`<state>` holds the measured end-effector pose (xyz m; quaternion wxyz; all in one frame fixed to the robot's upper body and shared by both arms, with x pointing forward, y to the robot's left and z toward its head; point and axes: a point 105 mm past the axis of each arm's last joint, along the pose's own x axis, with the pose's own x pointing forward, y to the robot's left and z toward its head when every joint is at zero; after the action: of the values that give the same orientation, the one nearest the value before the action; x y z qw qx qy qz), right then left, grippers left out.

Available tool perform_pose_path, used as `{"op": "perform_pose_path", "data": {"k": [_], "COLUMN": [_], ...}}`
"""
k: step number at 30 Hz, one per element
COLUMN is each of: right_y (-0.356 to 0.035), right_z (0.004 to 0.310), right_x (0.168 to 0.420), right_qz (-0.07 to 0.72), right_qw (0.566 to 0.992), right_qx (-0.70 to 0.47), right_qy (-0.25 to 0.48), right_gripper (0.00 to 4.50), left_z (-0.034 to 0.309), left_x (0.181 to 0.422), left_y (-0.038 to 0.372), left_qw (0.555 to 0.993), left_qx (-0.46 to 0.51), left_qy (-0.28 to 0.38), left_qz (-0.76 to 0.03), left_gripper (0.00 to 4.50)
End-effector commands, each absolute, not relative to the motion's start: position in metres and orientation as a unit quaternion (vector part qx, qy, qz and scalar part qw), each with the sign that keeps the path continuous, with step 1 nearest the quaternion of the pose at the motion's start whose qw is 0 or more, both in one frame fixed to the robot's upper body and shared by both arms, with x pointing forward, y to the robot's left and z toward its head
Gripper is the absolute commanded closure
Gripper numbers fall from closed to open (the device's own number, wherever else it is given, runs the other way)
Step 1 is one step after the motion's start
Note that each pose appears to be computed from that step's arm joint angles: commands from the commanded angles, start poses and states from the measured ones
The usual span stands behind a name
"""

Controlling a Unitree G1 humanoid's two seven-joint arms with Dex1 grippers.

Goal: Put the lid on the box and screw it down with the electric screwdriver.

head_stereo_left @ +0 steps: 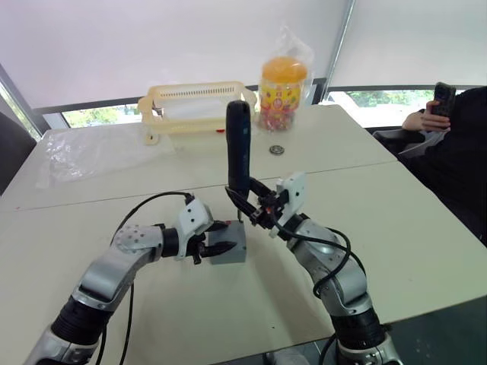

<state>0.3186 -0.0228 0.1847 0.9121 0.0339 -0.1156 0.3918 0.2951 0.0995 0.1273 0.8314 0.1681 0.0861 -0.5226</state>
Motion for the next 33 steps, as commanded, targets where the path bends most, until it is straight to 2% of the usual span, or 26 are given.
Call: {"op": "perform_pose_path", "data": {"k": [1, 13, 33], "right_y": [-0.021, -0.024, -0.030], "right_z": [0.208, 0.222, 0.219], "right_x": [0.314, 0.312, 0.314], "right_qz": [0.395, 0.390, 0.381], "right_qw": [0.902, 0.900, 0.905], "right_qx": [0.034, 0.048, 0.044], "right_qy": [-0.171, -0.189, -0.183], "right_gripper": [2.73, 2.73, 2.73], "left_z": [0.119, 0.119, 0.117], "left_x": [0.295, 0.295, 0.294], "left_y": [0.103, 0.104, 0.104], "left_qw": [0.833, 0.833, 0.832], "left_qx": [0.176, 0.176, 0.175], "left_qy": [0.104, 0.106, 0.109], "left_qz": [-0.514, -0.514, -0.514], "left_gripper": [1.93, 1.93, 1.93]}}
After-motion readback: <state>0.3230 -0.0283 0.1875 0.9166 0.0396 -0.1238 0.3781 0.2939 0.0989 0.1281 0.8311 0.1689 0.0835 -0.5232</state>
